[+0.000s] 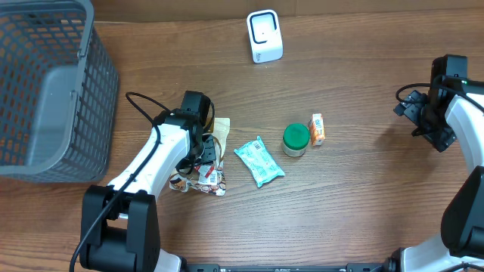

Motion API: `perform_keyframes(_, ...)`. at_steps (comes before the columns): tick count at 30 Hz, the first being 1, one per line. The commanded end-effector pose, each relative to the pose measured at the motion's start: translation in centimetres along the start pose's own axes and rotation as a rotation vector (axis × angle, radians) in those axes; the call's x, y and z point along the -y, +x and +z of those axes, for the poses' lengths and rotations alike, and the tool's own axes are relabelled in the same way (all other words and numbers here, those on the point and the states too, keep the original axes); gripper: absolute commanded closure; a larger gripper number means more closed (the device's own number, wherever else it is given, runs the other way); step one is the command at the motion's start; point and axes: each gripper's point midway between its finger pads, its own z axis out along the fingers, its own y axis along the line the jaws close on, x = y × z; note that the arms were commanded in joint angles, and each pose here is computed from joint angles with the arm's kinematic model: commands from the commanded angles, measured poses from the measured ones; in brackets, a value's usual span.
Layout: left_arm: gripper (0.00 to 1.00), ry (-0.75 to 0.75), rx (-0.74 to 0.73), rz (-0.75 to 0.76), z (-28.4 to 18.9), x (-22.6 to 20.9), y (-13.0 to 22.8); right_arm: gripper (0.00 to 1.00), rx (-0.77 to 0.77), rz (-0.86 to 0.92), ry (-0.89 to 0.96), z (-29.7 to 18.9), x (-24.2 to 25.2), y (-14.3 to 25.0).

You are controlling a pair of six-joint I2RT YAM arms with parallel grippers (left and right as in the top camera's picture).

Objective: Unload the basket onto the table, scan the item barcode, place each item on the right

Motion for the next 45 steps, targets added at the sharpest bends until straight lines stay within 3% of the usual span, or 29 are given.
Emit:
perform_keyframes(1,0.58,-0.023,0.016,-0.061,0.2,-0.7,-0.1,0.00,0.008,0.000,0.004,-0.1,0.2,0.0)
perform_keyframes(12,0.57,0.050,0.008,-0.436,0.4,-1.9,-1.3,0.00,0.008,0.000,0.004,-0.1,0.2,0.0)
perform_keyframes(28,0.67,0.072,-0.005,-0.509,3.3,-1.8,0.4,0.00,0.008,0.000,0.004,-0.1,0.2,0.0)
perform_keyframes(33,0.79,0.072,0.004,-0.523,3.7,-1.9,0.5,0.00,0.008,0.000,0.004,-0.1,0.2,0.0)
perform_keyframes(37,0.96,0.063,0.033,-0.504,3.2,-2.4,-0.5,0.00,0.008,0.000,0.004,-0.1,0.2,0.0)
perform_keyframes(45,0.96,0.015,0.097,-0.379,-0.9,-3.7,-4.0,0.00,0.008,0.000,0.004,-0.1,0.2,0.0)
